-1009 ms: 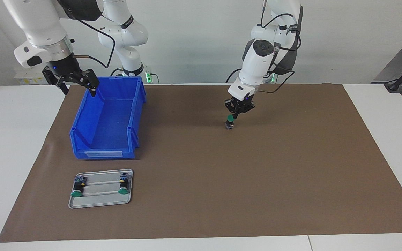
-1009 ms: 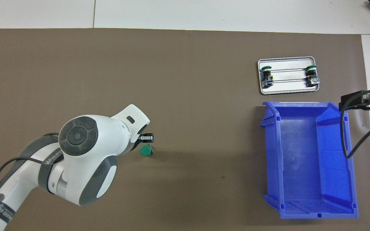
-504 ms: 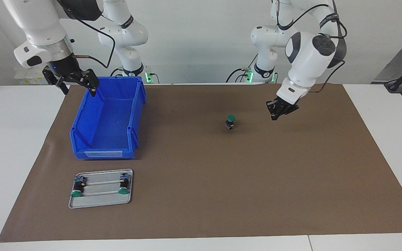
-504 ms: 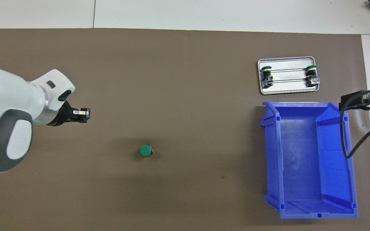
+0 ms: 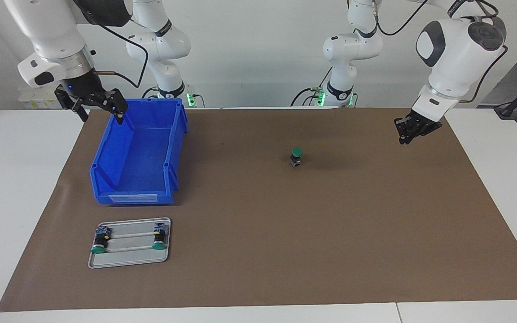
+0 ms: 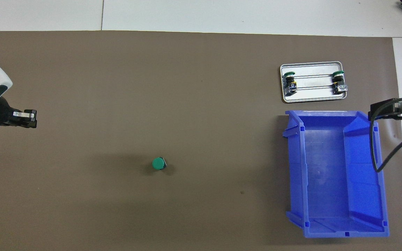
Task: Place and press button with both arms
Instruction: 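Lift the left arm off the green item and withdraw it, then reach the right gripper to the green item and grasp it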
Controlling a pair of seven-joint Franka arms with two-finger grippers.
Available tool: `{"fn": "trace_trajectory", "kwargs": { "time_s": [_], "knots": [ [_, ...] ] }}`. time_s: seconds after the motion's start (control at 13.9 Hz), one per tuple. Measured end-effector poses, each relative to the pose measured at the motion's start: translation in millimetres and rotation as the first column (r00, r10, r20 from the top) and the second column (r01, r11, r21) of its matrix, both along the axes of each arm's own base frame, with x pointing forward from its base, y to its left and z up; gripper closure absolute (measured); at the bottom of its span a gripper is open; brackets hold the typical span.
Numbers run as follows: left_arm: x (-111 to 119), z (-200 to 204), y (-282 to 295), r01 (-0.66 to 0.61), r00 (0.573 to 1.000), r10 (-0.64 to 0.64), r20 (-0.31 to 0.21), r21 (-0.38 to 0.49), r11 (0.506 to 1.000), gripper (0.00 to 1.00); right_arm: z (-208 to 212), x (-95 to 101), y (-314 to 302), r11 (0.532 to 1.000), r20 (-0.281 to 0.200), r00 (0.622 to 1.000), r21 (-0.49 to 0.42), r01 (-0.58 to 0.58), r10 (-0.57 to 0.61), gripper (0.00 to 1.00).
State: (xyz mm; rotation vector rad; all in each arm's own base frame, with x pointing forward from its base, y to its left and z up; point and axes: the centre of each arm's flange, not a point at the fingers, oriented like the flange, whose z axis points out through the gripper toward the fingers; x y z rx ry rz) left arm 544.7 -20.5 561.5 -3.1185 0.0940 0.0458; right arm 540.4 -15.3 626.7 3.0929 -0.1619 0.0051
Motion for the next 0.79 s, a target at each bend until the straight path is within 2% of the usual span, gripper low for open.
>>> {"fn": "trace_trajectory", "kwargs": {
  "time_s": [0.36,0.58,0.79],
  "knots": [
    [6.1,60.3,-1.8,0.012,0.998,-0.009,-0.067,0.041,0.999,0.79,0.0,0.0,0.3,1.0,0.0,1.0,0.0,0.0,0.0,0.0],
    [18.6,66.4,-15.3,0.039,0.996,-0.035,-0.087,0.048,0.998,0.77,-0.4,-0.3,8.6,1.0,-0.003,1.0,0.001,-0.016,0.016,0.0],
    [24.7,65.4,-31.9,0.1,0.987,-0.094,-0.128,0.04,0.994,0.77,-1.6,-0.7,28.5,0.998,-0.006,0.998,0.009,-0.055,0.055,0.0]
  ]
}}
